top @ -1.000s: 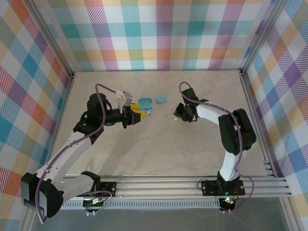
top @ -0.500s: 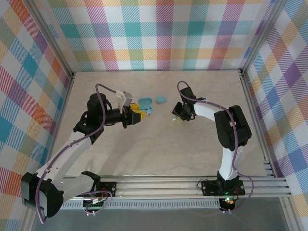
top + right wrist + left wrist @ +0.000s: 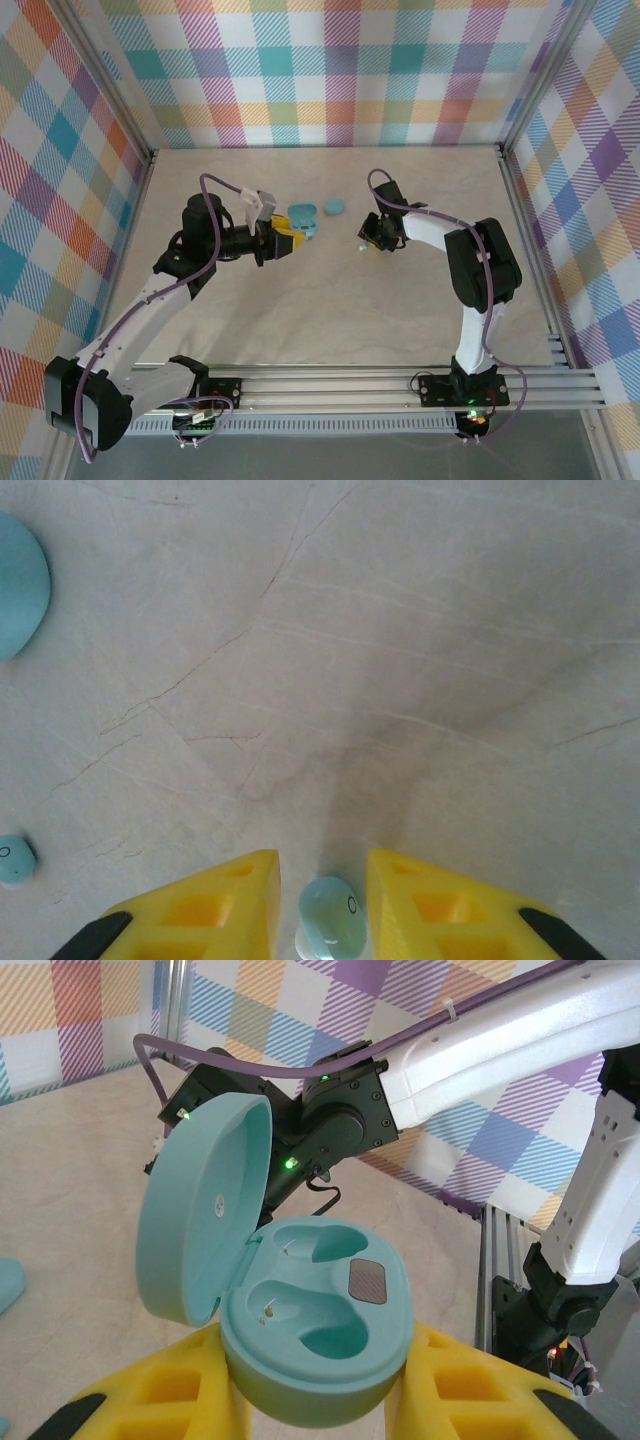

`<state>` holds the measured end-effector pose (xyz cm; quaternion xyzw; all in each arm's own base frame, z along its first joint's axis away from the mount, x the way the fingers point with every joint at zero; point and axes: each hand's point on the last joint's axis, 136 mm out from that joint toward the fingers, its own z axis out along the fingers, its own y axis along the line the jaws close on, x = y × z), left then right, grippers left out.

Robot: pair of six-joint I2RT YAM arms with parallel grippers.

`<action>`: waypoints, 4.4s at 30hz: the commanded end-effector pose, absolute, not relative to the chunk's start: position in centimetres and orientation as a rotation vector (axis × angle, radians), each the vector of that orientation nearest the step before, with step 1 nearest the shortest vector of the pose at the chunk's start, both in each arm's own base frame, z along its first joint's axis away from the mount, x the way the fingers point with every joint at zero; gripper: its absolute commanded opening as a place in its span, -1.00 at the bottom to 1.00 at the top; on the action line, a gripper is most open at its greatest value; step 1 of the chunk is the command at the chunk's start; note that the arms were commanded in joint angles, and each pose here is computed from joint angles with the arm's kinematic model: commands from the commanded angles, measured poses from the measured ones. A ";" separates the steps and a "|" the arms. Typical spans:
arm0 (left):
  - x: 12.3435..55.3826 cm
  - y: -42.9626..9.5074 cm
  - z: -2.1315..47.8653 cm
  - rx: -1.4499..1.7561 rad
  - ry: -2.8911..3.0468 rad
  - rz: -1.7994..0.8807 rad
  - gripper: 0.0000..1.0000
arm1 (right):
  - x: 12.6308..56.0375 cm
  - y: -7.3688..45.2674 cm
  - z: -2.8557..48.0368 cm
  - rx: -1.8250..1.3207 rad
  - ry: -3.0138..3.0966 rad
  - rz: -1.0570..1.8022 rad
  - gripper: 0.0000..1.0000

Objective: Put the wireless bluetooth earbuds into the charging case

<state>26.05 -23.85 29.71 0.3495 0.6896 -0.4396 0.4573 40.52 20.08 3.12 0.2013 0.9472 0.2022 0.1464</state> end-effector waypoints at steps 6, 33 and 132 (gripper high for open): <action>26.4 -23.6 30.0 0.868 1.675 -1.060 -1.00 | 40.6 20.0 3.5 0.560 2.719 0.593 -0.46; 26.1 -23.6 30.0 0.870 1.681 -1.071 -1.00 | 38.3 21.2 3.5 0.405 2.802 0.600 -0.39; 24.1 -25.1 28.2 0.977 1.628 -1.058 -1.00 | 25.2 31.9 29.3 -0.769 2.295 0.528 -0.90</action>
